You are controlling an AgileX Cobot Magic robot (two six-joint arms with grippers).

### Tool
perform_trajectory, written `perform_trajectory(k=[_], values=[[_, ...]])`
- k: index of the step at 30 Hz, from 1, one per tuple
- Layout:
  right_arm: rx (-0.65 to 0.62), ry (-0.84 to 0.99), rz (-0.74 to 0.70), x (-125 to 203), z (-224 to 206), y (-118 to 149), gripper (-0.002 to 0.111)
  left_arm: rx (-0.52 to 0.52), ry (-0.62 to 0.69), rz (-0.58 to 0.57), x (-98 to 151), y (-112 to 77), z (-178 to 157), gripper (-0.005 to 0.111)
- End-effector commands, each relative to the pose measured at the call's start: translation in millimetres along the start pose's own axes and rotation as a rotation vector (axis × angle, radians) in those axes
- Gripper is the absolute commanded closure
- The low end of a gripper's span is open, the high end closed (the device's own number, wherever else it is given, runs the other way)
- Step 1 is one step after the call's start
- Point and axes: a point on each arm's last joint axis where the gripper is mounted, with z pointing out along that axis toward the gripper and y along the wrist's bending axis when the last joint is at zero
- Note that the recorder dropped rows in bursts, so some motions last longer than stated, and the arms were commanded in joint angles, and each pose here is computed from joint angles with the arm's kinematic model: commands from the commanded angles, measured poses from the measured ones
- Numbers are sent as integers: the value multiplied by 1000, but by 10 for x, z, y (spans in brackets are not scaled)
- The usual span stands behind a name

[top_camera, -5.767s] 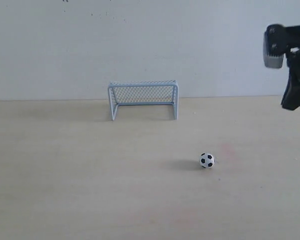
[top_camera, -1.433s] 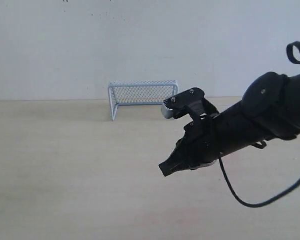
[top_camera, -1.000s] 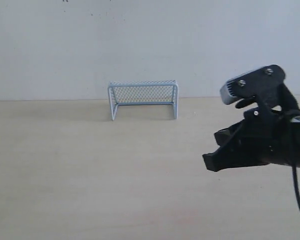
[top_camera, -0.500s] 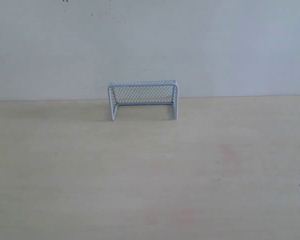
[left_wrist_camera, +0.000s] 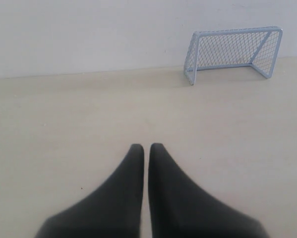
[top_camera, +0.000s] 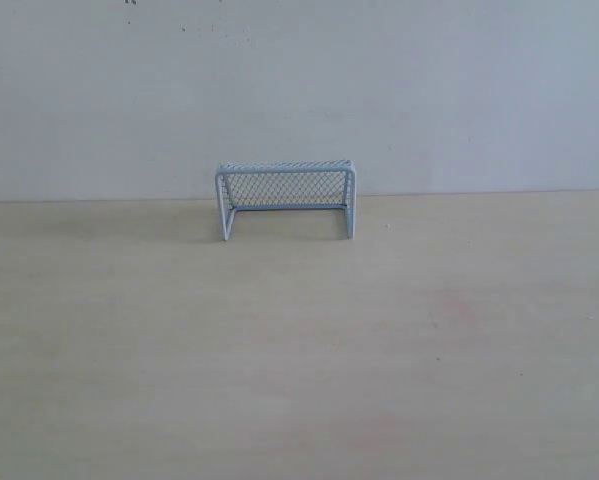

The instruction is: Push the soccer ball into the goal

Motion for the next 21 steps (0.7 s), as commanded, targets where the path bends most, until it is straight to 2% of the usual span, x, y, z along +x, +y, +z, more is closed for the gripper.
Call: perform_trajectory(k=[1, 12, 13, 17, 21], values=[[-44, -95, -6, -54, -119, 13, 108, -4, 3, 6, 12, 2, 2, 102], [-89, -41, 61, -5, -127, 51, 108, -4, 3, 6, 12, 2, 2, 102], [-104, -26, 36, 9, -128, 65, 108, -4, 3, 6, 12, 2, 2, 102], [-167, 51, -211, 107, -177, 106, 108, -4, 3, 6, 12, 2, 2, 102], [-115, 154, -196, 206, -216, 40, 108, -4, 3, 6, 12, 2, 2, 102]])
